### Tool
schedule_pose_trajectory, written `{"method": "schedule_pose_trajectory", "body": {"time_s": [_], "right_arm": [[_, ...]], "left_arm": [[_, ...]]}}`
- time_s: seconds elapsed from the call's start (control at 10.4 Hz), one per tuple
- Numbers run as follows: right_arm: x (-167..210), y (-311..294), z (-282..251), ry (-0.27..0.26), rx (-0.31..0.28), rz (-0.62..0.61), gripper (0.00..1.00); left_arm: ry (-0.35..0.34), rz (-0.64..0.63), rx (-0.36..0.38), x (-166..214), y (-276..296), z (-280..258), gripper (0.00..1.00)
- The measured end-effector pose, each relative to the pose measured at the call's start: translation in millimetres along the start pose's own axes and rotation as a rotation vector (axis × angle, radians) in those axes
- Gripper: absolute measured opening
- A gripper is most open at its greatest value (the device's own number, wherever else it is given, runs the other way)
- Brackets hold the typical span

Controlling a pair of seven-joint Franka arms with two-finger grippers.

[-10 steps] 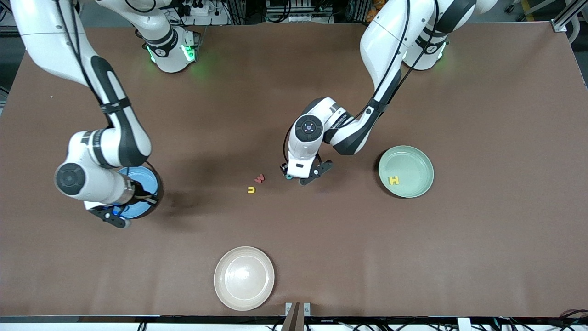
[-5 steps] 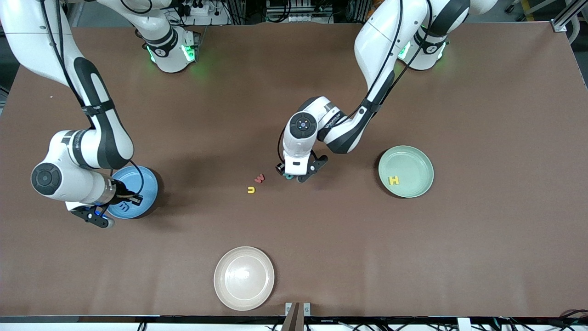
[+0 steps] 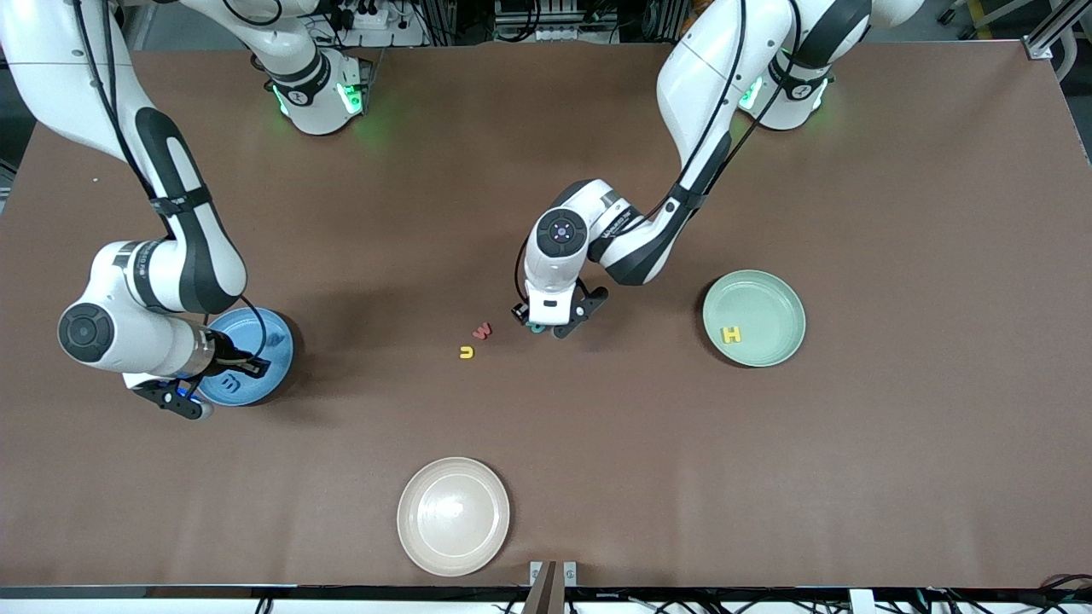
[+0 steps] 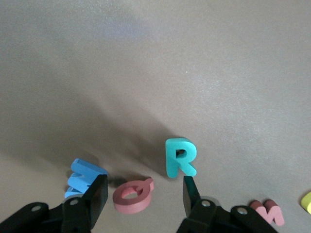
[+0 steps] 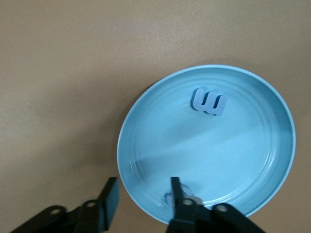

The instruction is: Sort upper and lower case letters into plates

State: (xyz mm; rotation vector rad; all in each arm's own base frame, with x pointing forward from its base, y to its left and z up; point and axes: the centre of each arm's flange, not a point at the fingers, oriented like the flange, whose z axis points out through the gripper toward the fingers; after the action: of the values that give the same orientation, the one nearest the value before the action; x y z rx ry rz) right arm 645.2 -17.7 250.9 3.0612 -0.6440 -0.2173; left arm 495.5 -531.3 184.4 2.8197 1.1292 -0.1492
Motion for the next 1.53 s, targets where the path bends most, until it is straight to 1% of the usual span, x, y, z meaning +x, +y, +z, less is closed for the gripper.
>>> {"method": "schedule_pose_trajectory", "body": {"time_s": [0.1,0.29,0.38,0.77,1.05,1.24,1.34,1.53], "right_arm": [[-1.1,-2.7,0.0,-0.001,0.002,0.010,0.70],[-10.0,-23.9,0.1,0.001,0.002,0.035,0.98],[-16.7,-39.5,0.0,0.005,0.001,0.041,1.00],[-32.7,-76.7,-1.7,0.030,0.010,0.101,1.00],[-49.7,-112.9,-0.5,0.051,0.029,0.164,1.00],[-59.4,-139.0,-0.1,0.044,0.070,0.194,1.00],[-64.2,-152.5,0.9,0.052,0.090,0.185,1.00],[-78.1,-181.6,6.9,0.083,0.117,0.142,1.00]], "left_arm": [[0.000,0.000,0.004,0.1,-0.7,2.6,0.71],[-0.001,0.000,0.009,-1.3,-1.6,6.2,0.71],[-0.001,-0.004,0.008,-1.6,-1.5,6.2,0.70],[-0.001,-0.056,0.008,-1.7,-1.5,6.2,0.69],[-0.001,-0.080,0.007,-1.8,-1.3,6.2,0.69],[-0.001,-0.097,0.003,-1.8,-0.9,6.1,0.69],[-0.001,-0.110,0.002,-1.8,-0.8,6.1,0.69],[-0.001,-0.132,0.001,-1.9,-0.7,6.2,0.69]]}}
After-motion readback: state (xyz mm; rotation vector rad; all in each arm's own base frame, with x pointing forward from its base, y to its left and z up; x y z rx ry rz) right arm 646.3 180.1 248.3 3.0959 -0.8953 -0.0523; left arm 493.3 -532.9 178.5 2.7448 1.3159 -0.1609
